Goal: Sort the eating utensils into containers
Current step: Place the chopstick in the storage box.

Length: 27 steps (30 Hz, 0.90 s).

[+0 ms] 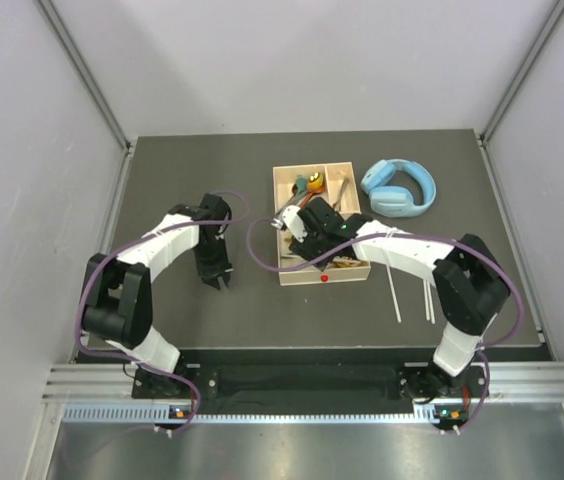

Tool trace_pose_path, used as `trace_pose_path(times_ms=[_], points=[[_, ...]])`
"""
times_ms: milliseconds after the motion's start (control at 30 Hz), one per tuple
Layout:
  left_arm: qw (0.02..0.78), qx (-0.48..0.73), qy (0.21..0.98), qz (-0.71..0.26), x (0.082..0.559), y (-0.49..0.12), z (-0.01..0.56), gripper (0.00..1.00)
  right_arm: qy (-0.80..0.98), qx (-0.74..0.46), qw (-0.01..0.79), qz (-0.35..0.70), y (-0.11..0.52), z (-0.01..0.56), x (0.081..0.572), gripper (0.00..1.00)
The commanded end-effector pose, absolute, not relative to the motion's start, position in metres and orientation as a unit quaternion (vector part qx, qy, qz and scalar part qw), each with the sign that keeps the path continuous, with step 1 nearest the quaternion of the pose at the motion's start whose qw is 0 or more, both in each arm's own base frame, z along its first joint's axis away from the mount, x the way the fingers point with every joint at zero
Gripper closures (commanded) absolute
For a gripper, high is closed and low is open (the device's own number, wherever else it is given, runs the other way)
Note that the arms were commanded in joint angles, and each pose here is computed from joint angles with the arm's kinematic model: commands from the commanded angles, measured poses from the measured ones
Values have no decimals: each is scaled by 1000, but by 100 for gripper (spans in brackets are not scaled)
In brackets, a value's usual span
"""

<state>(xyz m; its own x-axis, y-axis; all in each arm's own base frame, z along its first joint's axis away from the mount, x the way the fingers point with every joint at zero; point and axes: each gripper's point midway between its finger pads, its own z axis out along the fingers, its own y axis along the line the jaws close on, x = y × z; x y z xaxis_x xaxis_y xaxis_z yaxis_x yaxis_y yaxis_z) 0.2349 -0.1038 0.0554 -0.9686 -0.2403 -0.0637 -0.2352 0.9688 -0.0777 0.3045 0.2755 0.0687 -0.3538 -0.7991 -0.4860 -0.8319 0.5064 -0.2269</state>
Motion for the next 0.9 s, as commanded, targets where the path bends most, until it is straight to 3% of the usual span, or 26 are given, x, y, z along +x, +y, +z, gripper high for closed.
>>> trace_pose_path(times_ms=[0, 200, 333, 533, 867], points=[[53, -124, 990, -42, 234, -103, 62, 71, 821, -437, 367, 17, 277, 117, 318, 49], [62, -127, 989, -44, 242, -105, 67, 70, 832, -338, 438, -24, 241, 185, 333, 42], [67, -131, 988, -49, 250, -109, 70, 70, 861, -252, 439, -40, 188, 207, 338, 42], [73, -135, 987, -56, 263, -115, 74, 70, 925, -115, 360, -33, 106, 172, 328, 47], [77, -135, 986, -58, 281, -121, 78, 70, 967, -106, 226, 54, 124, 96, 305, 45]])
